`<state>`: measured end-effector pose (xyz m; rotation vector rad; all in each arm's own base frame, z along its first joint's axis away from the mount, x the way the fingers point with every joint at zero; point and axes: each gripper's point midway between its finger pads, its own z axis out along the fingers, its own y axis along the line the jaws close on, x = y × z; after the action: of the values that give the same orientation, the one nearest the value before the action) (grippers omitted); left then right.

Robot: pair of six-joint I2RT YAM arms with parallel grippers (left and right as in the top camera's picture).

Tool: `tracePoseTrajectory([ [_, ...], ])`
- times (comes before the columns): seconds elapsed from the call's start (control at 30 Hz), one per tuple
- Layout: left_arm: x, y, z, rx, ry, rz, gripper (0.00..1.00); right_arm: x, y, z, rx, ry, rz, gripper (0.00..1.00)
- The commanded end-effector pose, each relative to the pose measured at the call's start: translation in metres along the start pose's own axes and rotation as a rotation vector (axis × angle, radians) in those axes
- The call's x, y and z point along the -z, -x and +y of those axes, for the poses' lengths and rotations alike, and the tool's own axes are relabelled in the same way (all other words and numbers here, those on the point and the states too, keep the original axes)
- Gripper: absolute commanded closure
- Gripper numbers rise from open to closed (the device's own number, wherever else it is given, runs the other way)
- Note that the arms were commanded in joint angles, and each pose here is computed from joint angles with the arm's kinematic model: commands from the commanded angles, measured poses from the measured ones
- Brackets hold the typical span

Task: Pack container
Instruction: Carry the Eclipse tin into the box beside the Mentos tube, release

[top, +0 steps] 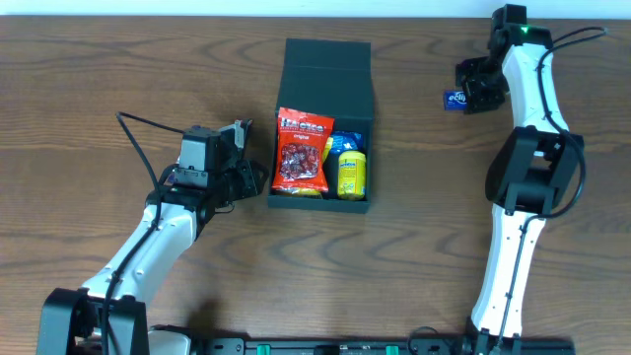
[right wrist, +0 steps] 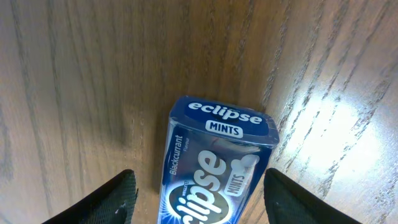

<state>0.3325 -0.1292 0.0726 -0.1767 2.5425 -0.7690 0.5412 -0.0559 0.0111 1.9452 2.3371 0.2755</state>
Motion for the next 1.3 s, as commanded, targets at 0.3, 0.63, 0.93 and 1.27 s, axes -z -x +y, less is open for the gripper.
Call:
tracePoseTrajectory([
  [0.3, 0.002, 0.001, 0.0, 0.0, 0.001, -0.007, 0.72, -0.008, 0.003, -0.003, 0.007, -0.01, 0.014, 0.42],
  [0.63, 0.002, 0.001, 0.0, 0.0, 0.001, -0.007, 0.72, -0.024, -0.006, -0.009, 0.0, -0.033, 0.077, 0.43],
  [0.93, 0.002, 0.001, 0.0, 0.0, 0.001, -0.007, 0.72, -0.039, -0.01, -0.019, -0.009, -0.067, 0.117, 0.49],
  [1.27, 0.002, 0.001, 0.0, -0.001, 0.001, -0.007, 0.72, -0.037, -0.012, -0.022, 0.028, -0.079, 0.125, 0.6],
])
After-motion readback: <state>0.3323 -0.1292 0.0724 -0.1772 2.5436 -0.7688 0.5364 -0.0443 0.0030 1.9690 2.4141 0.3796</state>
